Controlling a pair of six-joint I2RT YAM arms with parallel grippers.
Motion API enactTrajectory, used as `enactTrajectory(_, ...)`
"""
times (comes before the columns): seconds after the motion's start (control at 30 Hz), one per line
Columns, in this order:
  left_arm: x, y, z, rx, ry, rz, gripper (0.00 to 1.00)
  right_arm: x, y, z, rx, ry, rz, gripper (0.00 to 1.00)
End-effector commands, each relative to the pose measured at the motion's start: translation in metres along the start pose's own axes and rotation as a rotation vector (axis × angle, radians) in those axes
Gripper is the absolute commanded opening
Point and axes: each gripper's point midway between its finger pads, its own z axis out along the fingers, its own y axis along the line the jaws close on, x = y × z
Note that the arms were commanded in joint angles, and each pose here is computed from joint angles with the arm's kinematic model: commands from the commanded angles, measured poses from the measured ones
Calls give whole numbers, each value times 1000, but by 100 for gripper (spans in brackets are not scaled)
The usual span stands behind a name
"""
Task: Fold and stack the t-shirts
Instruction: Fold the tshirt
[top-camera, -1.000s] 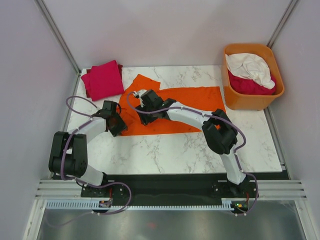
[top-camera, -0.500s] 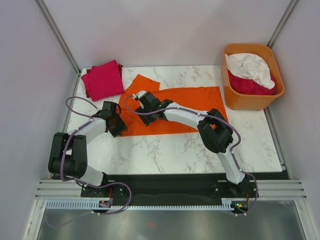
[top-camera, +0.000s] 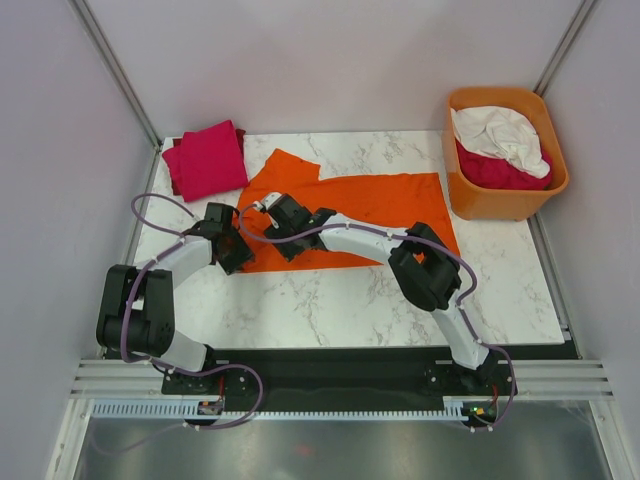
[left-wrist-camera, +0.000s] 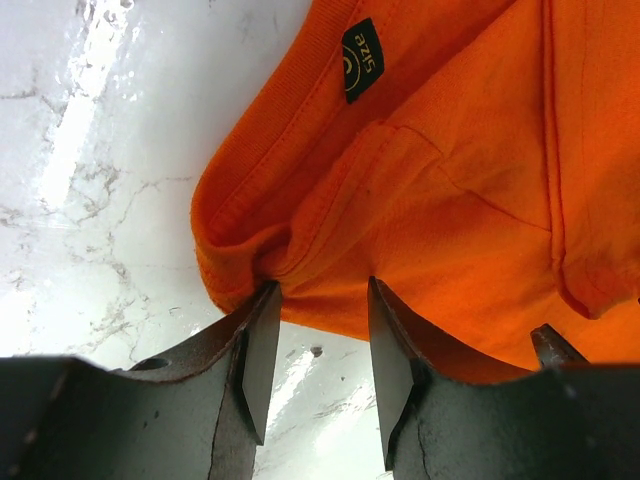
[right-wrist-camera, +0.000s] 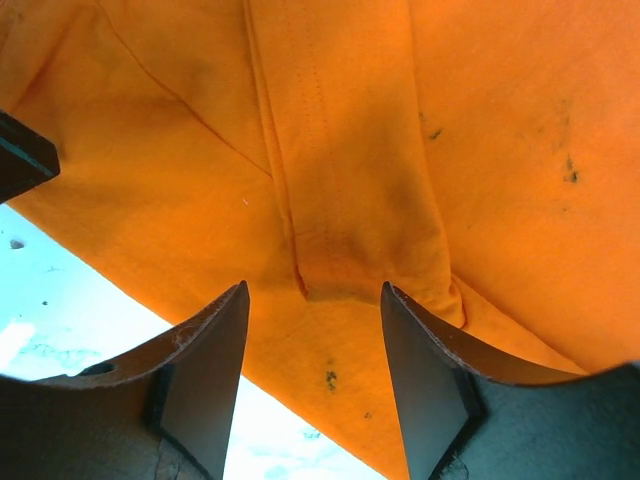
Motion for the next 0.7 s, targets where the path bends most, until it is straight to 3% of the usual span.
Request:
enactTrajectory(0.0,0,6,0,-20,-14,-16,48,-4,-5,5,24,-9,-7,63)
enactTrajectory(0.33,2,9,2,-26,-9,-19,48,5,-4,16,25,11,-19,36)
enactTrajectory(0.5,3,9,2,-26,-7,-19,47,2,-7,16,43,1,-26,4)
enactTrajectory(0.67,3,10,2,-28,-7,-17,47,-16,-15,7,77,-42,-30,0)
